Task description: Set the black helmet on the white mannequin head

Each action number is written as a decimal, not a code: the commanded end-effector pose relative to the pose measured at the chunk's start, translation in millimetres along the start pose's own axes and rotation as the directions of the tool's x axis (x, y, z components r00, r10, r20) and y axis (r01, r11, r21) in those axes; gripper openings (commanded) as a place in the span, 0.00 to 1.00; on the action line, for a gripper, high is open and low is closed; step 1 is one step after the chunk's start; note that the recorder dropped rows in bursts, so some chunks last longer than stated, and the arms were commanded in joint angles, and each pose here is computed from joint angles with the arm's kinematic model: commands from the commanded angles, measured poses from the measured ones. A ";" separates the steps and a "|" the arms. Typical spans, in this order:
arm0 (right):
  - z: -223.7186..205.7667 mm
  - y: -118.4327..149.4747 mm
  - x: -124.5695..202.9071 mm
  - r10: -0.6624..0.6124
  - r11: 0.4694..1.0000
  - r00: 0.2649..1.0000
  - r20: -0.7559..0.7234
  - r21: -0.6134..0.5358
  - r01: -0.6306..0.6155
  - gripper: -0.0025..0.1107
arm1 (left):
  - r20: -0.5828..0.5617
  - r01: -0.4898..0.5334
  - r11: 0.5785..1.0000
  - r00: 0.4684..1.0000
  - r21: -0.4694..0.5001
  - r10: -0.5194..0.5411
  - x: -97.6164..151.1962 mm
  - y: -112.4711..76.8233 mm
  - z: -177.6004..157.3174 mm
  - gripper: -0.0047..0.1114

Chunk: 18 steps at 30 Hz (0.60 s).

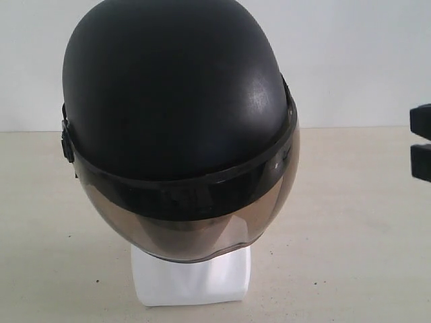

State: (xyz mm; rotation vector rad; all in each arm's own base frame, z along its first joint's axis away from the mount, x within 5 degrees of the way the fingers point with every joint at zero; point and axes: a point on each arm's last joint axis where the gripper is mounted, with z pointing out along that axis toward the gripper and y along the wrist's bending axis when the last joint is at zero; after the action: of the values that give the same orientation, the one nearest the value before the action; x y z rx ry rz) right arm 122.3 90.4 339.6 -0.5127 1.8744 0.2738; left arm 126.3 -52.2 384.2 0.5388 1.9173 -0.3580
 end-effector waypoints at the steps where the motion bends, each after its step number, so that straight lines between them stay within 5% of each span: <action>1: 15.8 0.2 -12.7 -0.044 0.997 0.997 0.066 0.065 0.040 0.02 | 0.089 0.081 0.996 0.993 -0.032 -0.078 13.8 1.6 4.9 0.08; 8: 33.4 -24.1 -44.2 -0.129 0.971 0.987 0.099 0.214 0.105 0.02 | 0.216 0.115 0.990 0.972 -0.080 -0.096 19.2 1.5 -6.1 0.08; 15: 57.0 -69.4 -52.5 -0.021 0.979 0.972 0.235 0.201 -0.027 0.02 | 0.311 0.198 0.970 0.939 -0.140 -0.147 26.8 11.6 2.0 0.08; 18: 75.7 -57.9 -51.4 -0.002 0.993 0.969 0.246 0.114 -0.027 0.02 | 0.320 0.174 0.972 0.940 -0.156 -0.116 25.5 12.8 2.3 0.08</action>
State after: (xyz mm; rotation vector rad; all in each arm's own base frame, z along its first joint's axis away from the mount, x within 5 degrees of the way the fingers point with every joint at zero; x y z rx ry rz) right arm 219.7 69.7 366.9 -0.3300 1.6774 0.1503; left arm 124.7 -37.6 359.7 0.2084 1.6893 -0.3468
